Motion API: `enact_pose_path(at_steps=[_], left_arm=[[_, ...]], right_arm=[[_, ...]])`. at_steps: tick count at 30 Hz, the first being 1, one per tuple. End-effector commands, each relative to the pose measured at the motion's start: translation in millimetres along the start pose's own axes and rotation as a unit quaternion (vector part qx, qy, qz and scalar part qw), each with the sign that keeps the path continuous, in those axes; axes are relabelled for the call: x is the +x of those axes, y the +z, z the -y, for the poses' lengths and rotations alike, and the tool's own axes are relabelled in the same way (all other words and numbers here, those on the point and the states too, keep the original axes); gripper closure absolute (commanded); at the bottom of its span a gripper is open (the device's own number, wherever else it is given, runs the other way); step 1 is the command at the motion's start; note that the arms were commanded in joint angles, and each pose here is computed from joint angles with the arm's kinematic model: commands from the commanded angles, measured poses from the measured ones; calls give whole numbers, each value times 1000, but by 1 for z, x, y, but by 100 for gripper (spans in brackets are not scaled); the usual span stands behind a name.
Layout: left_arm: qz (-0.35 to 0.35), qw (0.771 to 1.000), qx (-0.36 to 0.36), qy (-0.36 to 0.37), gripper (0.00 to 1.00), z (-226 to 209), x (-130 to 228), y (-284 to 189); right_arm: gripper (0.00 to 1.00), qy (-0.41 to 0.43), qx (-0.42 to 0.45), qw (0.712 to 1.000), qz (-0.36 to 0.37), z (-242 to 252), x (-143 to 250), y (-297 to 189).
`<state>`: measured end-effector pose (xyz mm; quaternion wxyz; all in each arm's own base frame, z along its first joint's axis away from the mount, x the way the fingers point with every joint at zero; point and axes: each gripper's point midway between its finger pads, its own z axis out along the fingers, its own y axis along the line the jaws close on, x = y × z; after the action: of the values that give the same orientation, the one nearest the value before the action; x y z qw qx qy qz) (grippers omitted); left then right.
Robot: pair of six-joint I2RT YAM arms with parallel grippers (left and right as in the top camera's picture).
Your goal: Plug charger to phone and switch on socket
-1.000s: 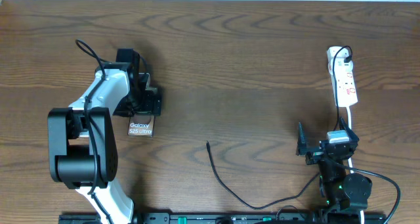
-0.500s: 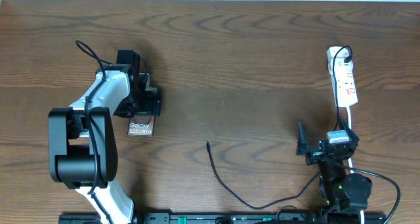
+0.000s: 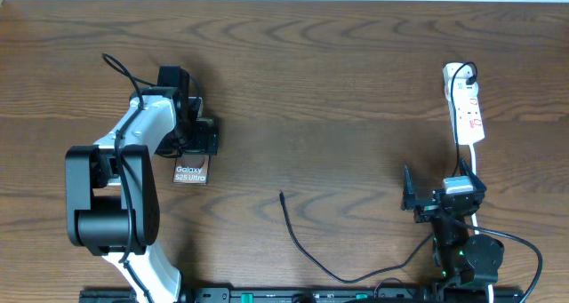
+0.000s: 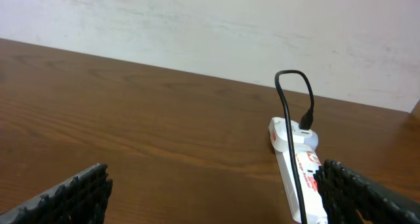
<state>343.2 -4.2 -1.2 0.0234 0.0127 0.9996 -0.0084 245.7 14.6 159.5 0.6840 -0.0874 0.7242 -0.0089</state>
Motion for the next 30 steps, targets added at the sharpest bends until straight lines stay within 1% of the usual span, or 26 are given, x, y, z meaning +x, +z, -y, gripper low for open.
enact_pose_path(at_steps=[1, 19, 30], left_arm=[[-4, 1000, -6, 20, 2, -1, 2, 2], [3, 1000, -6, 24, 2, 2, -1, 2], [-8, 1000, -6, 24, 2, 2, 2, 9]], right_arm=[[1, -6, -1, 1000, 0, -1, 0, 0], [1, -6, -1, 1000, 0, -1, 0, 0], [1, -6, -1, 1000, 0, -1, 0, 0]])
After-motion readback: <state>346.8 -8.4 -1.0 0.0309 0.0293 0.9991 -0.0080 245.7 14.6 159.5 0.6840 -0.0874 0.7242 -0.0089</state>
